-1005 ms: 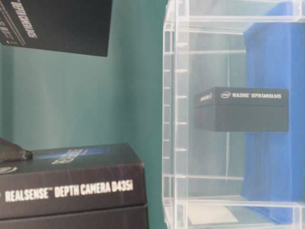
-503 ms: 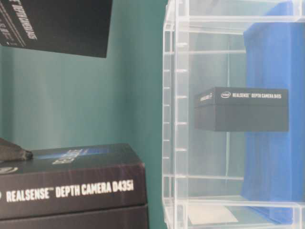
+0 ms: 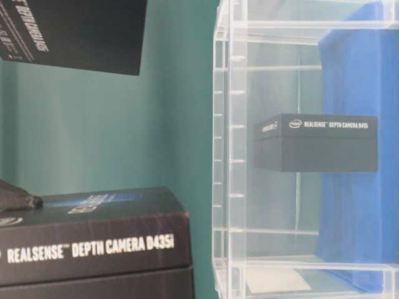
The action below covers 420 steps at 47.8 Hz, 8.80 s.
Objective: Take the box out of the case with both arms.
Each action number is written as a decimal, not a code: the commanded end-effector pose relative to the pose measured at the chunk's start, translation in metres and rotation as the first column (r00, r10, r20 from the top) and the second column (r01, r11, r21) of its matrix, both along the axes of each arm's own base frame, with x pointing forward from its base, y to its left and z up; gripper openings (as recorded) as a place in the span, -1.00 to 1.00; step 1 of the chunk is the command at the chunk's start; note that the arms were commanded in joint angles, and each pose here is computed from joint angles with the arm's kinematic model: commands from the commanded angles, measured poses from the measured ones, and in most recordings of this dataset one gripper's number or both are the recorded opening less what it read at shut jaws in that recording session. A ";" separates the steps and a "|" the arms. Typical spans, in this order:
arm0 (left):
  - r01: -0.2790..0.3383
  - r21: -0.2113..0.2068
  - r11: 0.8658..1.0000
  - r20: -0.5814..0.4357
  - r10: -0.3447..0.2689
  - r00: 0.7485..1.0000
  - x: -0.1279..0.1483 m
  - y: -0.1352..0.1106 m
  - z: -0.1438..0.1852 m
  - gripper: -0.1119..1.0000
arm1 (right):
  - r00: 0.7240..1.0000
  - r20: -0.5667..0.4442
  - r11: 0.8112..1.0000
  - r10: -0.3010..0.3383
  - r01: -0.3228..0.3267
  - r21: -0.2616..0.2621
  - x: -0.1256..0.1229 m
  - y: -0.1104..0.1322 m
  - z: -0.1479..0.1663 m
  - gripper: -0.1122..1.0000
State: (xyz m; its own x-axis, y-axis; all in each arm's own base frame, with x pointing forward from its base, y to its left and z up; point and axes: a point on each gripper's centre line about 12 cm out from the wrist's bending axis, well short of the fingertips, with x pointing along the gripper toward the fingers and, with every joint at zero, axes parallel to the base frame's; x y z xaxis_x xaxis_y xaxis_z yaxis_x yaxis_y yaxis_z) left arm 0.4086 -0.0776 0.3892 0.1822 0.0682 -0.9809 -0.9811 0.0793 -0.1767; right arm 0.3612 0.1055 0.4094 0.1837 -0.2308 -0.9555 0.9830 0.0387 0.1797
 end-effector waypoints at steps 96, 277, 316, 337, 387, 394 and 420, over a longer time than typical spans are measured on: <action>0.039 -0.036 0.999 0.073 -0.036 0.997 -0.007 -0.037 -0.149 0.37 | 0.992 -0.022 0.992 0.124 -0.123 0.037 0.024 0.023 -0.157 0.39; 0.077 0.022 0.997 0.133 -0.079 0.988 -0.009 -0.010 0.006 0.66 | 0.999 -0.036 0.999 0.035 -0.034 0.015 -0.016 -0.006 -0.007 0.90; 0.102 0.022 0.995 0.120 -0.104 0.987 -0.030 -0.018 0.007 0.66 | 0.986 -0.149 0.997 0.070 -0.071 0.001 -0.044 0.001 -0.004 0.89; 0.064 0.004 0.998 0.055 -0.064 0.996 -0.112 -0.016 -0.005 0.66 | 0.976 -0.192 0.995 0.099 -0.100 0.009 -0.106 -0.012 -0.008 0.86; -0.007 -0.017 1.000 0.024 0.007 1.000 -0.190 -0.011 -0.026 0.66 | 0.996 -0.059 0.997 0.062 -0.059 0.048 -0.141 -0.029 -0.029 0.84; -0.008 -0.018 1.000 0.026 0.009 1.000 -0.189 -0.011 -0.026 0.66 | 0.997 -0.052 0.997 0.064 -0.061 0.050 -0.139 -0.028 -0.029 0.84; -0.055 -0.003 0.998 0.013 0.055 0.998 -0.194 0.013 -0.025 0.64 | 0.999 -0.043 1.000 0.025 -0.025 0.007 -0.141 -0.050 -0.027 0.84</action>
